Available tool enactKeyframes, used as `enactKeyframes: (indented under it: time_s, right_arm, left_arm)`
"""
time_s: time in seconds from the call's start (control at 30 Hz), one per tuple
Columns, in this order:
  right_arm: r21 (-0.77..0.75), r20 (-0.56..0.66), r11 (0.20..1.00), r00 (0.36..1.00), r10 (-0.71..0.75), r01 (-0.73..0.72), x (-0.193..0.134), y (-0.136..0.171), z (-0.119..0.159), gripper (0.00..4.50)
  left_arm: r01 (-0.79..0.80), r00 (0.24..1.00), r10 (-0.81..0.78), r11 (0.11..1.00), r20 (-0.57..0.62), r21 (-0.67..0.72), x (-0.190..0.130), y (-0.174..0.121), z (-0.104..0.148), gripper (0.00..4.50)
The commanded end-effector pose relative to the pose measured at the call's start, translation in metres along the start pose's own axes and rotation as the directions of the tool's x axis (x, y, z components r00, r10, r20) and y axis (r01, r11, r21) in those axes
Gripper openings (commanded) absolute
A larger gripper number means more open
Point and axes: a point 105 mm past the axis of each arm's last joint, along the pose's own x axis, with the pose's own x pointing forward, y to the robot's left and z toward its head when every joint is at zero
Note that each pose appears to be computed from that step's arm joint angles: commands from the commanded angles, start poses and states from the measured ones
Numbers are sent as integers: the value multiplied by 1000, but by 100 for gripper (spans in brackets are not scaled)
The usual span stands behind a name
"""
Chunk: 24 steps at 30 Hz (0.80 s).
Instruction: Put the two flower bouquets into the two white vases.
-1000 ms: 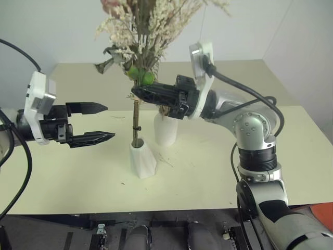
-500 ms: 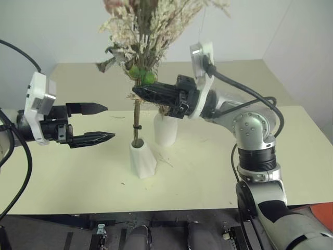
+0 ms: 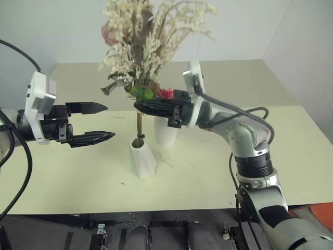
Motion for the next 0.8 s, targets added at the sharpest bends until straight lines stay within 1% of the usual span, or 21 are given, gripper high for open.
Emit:
enactKeyframes:
  time_s: [0.03, 0.23, 0.47, 0.8]
  right_arm:
    - [-74, 36, 997, 999, 21, -18, 1, 6, 11, 18]
    - [-77, 31, 997, 999, 18, -16, 2, 7, 7, 18]
    - [-72, 56, 997, 998, 36, -32, 6, 13, 13, 18]
    - [-61, 28, 997, 999, 38, -36, 7, 14, 1, 18]
  left_arm:
    - [-3, 1000, 2, 999, 19, 49, -2, -2, 11, 450]
    - [-5, 1000, 4, 999, 18, 50, -2, -2, 10, 450]
    - [-5, 1000, 4, 999, 18, 51, -2, -1, 10, 450]
    - [-9, 1000, 8, 998, 14, 57, -2, 0, 10, 450]
